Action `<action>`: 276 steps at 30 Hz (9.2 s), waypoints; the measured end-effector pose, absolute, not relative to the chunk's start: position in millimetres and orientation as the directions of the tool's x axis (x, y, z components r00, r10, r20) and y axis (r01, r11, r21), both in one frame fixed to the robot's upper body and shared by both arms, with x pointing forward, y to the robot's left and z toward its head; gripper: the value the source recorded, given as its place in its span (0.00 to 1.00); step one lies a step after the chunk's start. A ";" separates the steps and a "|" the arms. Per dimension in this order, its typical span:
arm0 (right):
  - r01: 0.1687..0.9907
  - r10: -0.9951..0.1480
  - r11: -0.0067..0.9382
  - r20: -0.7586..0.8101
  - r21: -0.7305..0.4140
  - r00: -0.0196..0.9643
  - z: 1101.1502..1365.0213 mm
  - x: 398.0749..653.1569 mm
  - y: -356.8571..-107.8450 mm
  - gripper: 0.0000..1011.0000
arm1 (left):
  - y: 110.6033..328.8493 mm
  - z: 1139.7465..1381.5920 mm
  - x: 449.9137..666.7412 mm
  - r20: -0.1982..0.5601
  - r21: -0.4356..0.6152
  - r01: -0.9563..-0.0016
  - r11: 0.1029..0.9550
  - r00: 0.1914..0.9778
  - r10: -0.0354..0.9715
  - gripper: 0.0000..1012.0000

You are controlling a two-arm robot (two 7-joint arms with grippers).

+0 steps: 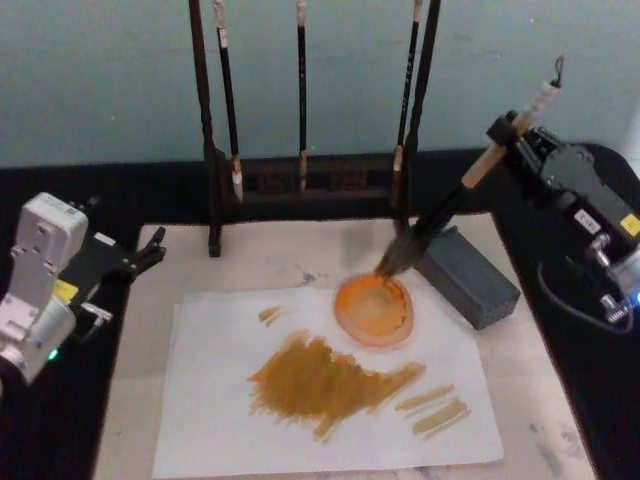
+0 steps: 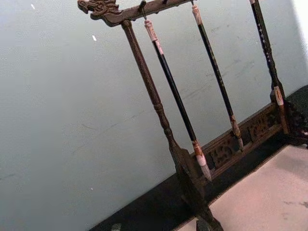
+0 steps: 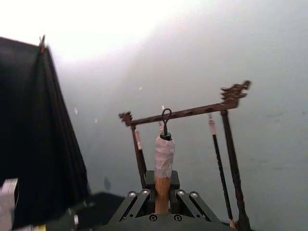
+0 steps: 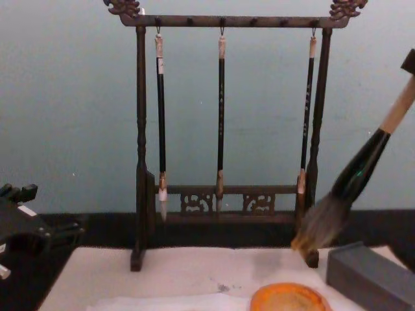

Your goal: Pick up the brush from the inkstone, write on the paper, then place the brush back to its original position.

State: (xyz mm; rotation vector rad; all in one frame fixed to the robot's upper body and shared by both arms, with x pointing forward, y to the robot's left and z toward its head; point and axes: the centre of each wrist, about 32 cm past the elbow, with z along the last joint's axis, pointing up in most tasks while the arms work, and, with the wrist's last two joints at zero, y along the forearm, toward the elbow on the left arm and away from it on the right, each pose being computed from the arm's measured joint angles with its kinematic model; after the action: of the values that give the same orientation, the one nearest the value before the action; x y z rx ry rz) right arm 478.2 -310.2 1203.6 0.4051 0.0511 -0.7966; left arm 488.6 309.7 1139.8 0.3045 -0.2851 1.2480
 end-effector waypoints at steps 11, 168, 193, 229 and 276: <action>0.780 -0.645 0.532 -0.439 0.330 0.626 1188.5 495.6 -307.1 0.15 | 309.7 1139.8 488.6 0.374 0.070 -0.955 0.287 0.292 0.880 1.00; 0.908 -0.530 0.420 -0.813 -0.004 0.242 1114.9 526.7 -303.5 0.95 | 309.7 1139.8 488.6 0.374 0.070 -0.955 0.287 0.292 0.880 1.00; 0.912 -0.529 0.409 -0.823 -0.032 0.209 1119.7 518.4 -306.9 0.99 | 309.7 1139.8 488.6 0.374 0.070 -0.955 0.287 0.292 0.880 1.00; 0.876 -0.700 0.474 -0.641 -0.086 0.315 1172.9 469.1 -299.2 0.99 | 309.7 1139.8 488.6 0.374 0.070 -0.955 0.287 0.292 0.880 1.00; 0.905 -0.875 0.410 0.228 -0.116 0.426 1141.4 492.8 -258.1 0.99 | 309.7 1139.8 488.6 0.374 0.070 -0.955 0.287 0.292 0.880 1.00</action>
State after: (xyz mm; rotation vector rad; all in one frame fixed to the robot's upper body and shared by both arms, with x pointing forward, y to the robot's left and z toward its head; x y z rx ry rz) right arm 492.8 -258.1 1141.4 -0.2349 -0.1394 -1.1249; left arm 488.6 309.7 1139.8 0.3046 -0.2850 1.2480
